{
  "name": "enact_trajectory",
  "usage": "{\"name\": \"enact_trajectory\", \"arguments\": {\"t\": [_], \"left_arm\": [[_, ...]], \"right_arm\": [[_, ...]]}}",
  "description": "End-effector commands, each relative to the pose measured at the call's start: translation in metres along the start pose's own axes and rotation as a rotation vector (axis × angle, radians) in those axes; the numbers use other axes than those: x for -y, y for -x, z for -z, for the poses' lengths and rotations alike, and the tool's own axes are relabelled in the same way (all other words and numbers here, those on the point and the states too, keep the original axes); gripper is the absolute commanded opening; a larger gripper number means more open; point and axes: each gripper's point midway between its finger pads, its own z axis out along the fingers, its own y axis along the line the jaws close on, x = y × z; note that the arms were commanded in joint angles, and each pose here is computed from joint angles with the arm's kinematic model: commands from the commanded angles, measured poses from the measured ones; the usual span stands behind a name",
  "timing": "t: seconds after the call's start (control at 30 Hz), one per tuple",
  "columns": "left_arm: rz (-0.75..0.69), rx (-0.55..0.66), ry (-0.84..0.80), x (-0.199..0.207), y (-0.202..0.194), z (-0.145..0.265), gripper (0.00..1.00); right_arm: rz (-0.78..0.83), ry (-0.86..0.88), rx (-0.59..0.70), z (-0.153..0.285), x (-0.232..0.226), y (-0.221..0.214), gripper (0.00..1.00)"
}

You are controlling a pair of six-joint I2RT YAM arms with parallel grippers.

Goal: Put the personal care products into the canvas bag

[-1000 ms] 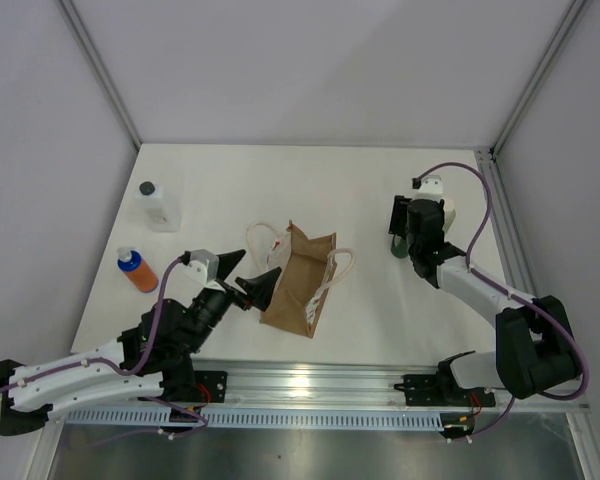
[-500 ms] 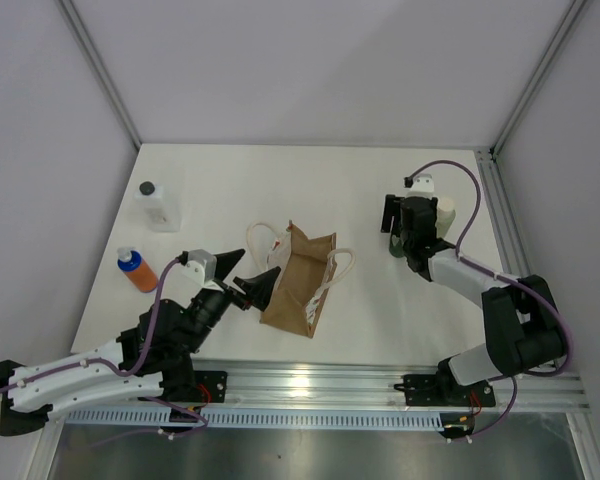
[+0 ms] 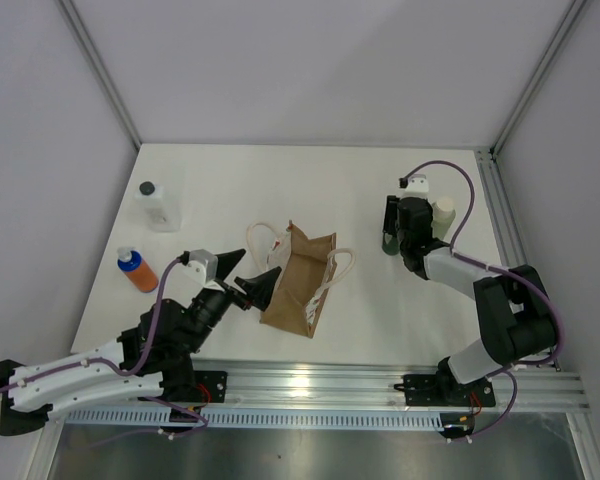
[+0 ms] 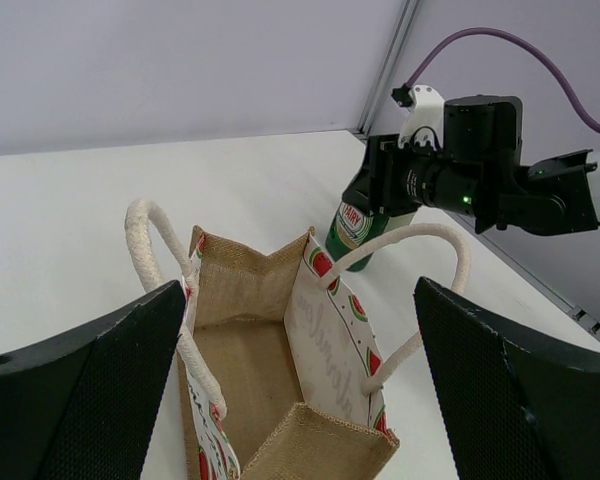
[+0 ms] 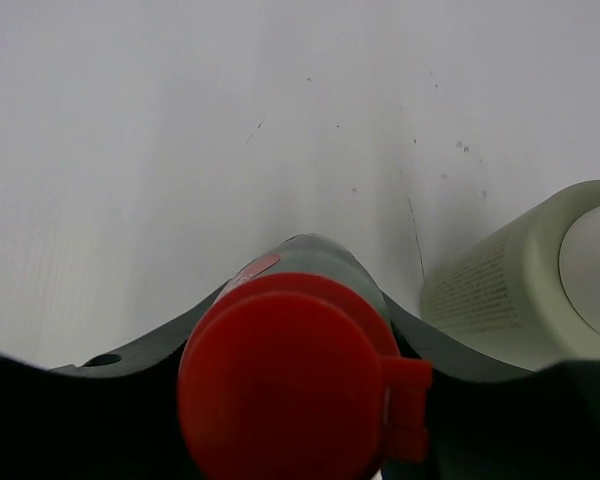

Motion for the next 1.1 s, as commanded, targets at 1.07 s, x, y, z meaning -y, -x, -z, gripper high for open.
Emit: {"name": "enact_trajectory", "arguments": {"t": [1.07], "left_arm": [[0.051, 0.070, 0.122, -0.025, 0.013, 0.006, 0.99]], "right_arm": [[0.017, 0.611, 0.483, 0.216, -0.160, 0.259, 0.00]]}}
